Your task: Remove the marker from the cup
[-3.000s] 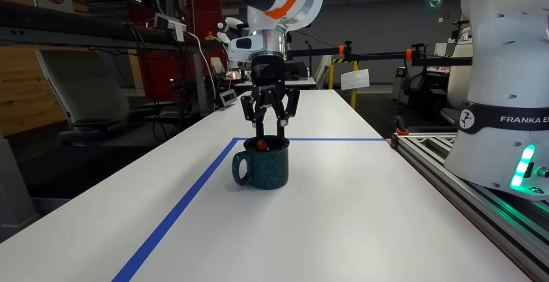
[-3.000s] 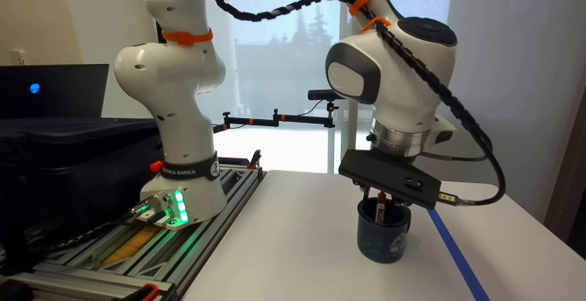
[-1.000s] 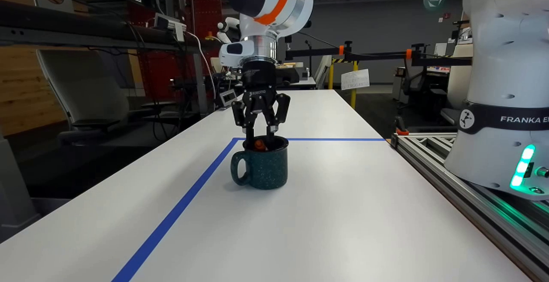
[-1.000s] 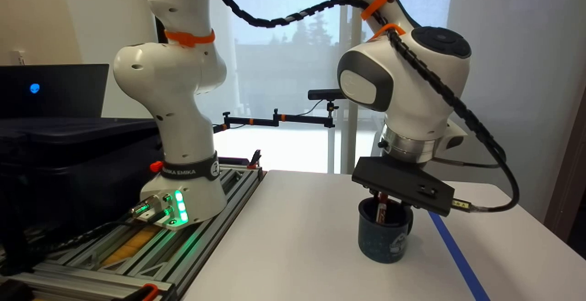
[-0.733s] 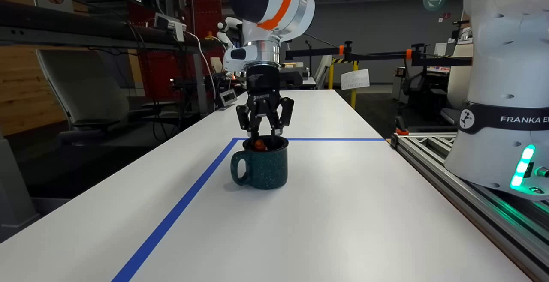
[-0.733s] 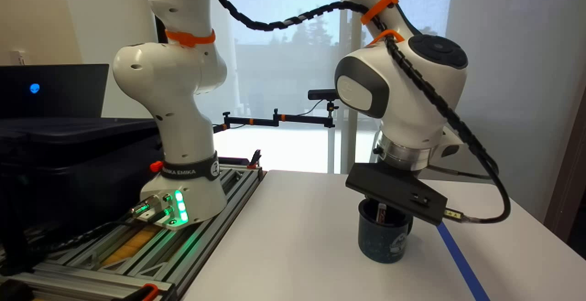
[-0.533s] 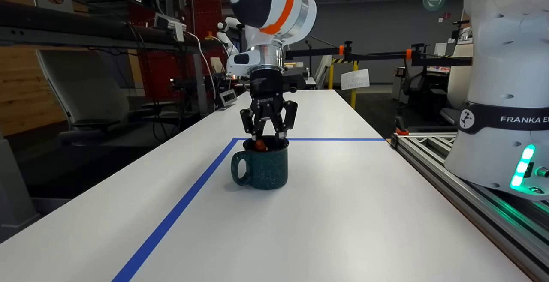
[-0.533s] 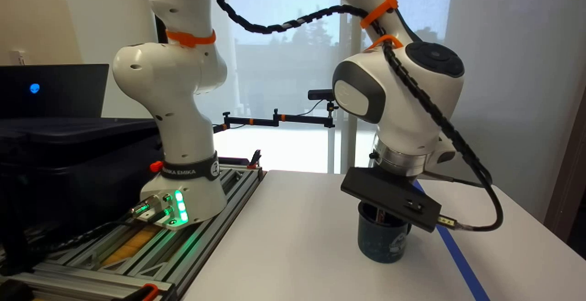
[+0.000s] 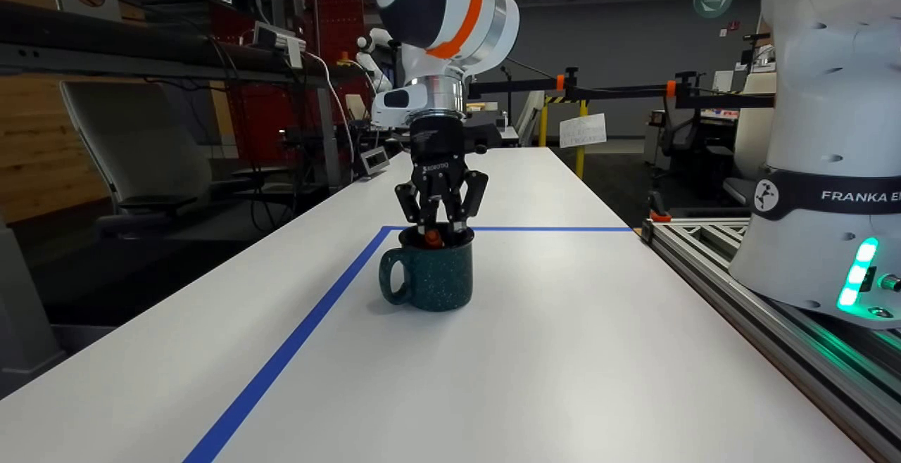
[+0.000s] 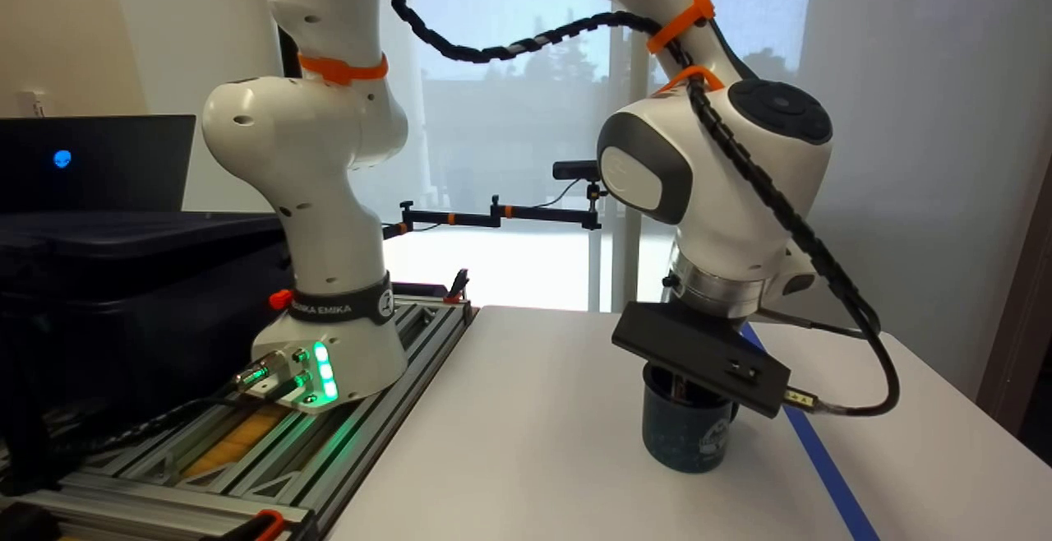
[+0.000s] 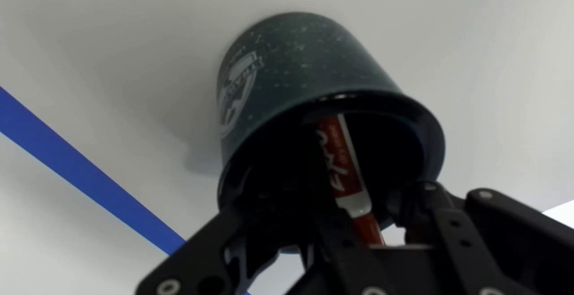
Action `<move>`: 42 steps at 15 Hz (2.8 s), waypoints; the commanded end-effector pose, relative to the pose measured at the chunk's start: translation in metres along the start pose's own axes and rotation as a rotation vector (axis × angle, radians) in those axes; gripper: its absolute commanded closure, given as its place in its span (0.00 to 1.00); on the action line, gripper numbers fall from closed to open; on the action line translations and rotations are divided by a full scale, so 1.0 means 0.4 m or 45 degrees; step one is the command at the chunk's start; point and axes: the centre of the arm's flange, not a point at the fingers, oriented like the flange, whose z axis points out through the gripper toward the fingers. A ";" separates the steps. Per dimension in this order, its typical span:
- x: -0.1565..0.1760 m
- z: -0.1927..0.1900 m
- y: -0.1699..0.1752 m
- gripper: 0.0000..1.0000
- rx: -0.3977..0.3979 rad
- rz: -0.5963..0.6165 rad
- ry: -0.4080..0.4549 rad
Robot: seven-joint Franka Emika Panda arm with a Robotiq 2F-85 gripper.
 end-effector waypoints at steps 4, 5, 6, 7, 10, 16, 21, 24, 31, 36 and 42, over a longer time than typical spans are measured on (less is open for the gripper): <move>-0.008 -0.002 -0.001 0.99 -0.021 -0.048 0.014; -0.003 -0.012 -0.011 0.97 -0.019 -0.052 0.013; 0.004 -0.022 -0.025 0.95 -0.015 -0.057 0.009; 0.011 -0.035 -0.038 0.95 -0.017 -0.057 0.005; 0.033 -0.088 -0.085 0.95 -0.031 -0.054 -0.011; 0.084 -0.249 -0.150 0.95 -0.151 -0.033 -0.063; 0.095 -0.381 -0.129 0.95 -0.376 -0.004 -0.092; 0.062 -0.428 -0.068 0.95 -0.499 0.082 -0.070; -0.043 -0.377 0.078 0.95 -0.528 0.302 -0.097; -0.074 -0.285 0.158 0.95 -0.460 0.392 -0.143; -0.112 -0.180 0.242 0.95 -0.413 0.478 -0.193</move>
